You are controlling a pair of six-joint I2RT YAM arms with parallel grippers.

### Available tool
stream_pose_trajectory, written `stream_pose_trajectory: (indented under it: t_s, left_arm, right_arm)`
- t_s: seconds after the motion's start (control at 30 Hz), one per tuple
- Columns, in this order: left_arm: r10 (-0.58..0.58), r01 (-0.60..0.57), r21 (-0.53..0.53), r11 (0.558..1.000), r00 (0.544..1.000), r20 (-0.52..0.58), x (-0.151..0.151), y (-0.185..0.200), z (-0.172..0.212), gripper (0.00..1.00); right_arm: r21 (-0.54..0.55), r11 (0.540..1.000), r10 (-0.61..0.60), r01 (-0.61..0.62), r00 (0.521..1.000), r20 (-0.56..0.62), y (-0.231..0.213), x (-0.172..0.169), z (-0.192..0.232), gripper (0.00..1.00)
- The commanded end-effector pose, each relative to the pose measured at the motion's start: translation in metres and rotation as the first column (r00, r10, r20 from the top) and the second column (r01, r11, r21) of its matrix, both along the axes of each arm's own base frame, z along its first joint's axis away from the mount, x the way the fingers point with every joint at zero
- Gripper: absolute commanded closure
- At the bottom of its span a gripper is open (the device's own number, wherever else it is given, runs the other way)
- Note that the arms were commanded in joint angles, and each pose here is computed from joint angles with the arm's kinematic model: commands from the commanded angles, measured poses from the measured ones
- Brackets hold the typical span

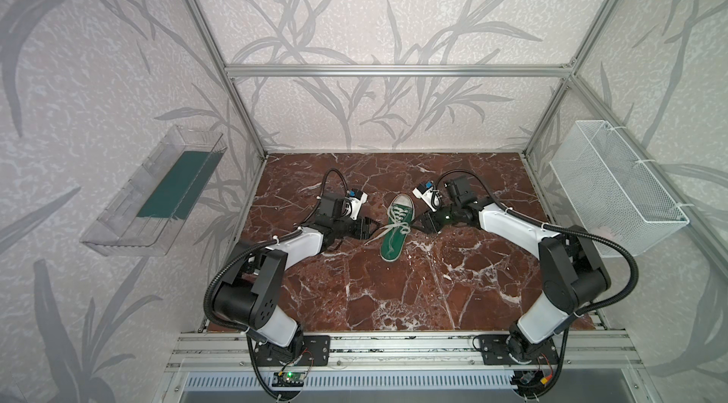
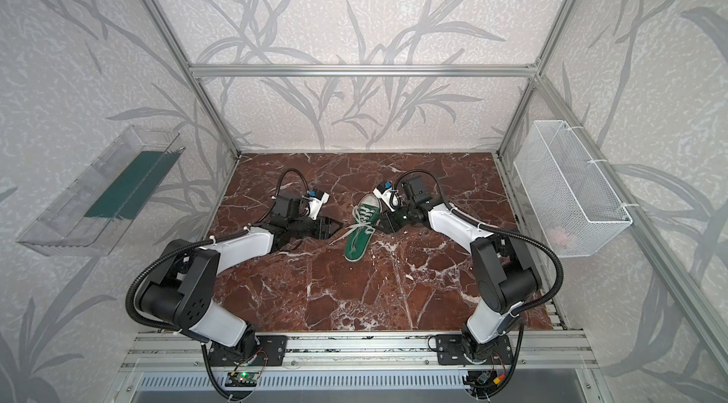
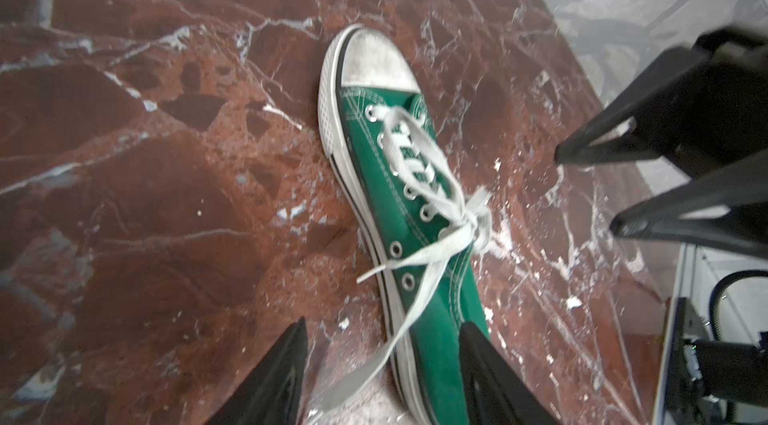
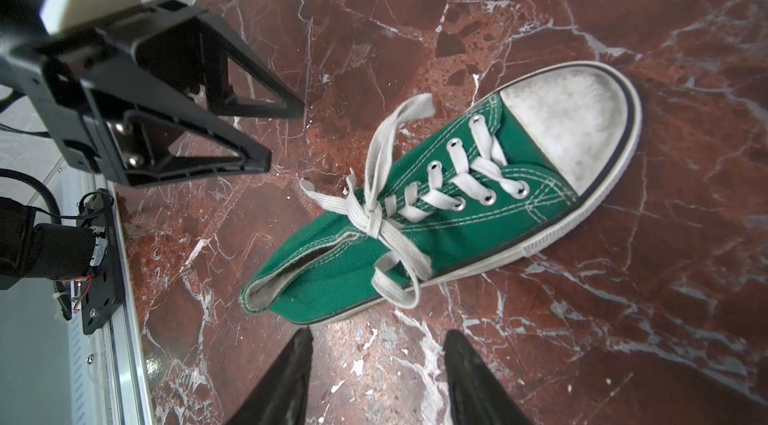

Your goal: Tie the shoes

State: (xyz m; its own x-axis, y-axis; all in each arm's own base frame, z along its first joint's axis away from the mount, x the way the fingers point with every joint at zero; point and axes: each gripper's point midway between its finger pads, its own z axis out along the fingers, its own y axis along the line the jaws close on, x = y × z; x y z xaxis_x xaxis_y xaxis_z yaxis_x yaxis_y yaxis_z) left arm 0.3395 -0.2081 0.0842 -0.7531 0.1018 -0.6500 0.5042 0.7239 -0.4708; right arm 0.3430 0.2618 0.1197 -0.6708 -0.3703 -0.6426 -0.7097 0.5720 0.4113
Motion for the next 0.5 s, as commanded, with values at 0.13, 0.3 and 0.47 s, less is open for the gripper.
stream_pose_trajectory:
  t_s: [0.13,0.3,0.47]
  left_arm:
    - [-0.074,0.074,0.184,0.980,0.997,-0.007,-0.013,0.008,-0.020,0.39]
    - [-0.107,0.112,0.221,0.969,0.994,-0.033,-0.014,0.001,-0.030,0.41]
    - [-0.101,0.105,0.247,0.963,0.994,-0.031,-0.012,0.001,-0.040,0.45]
  right_arm:
    - [0.009,0.998,0.057,-0.057,0.998,-0.009,0.010,0.007,0.005,0.49]
    - [0.009,0.997,0.071,-0.071,0.997,-0.023,0.015,0.009,0.007,0.49]
    - [0.007,0.995,0.095,-0.095,0.995,-0.026,0.025,0.011,0.006,0.49]
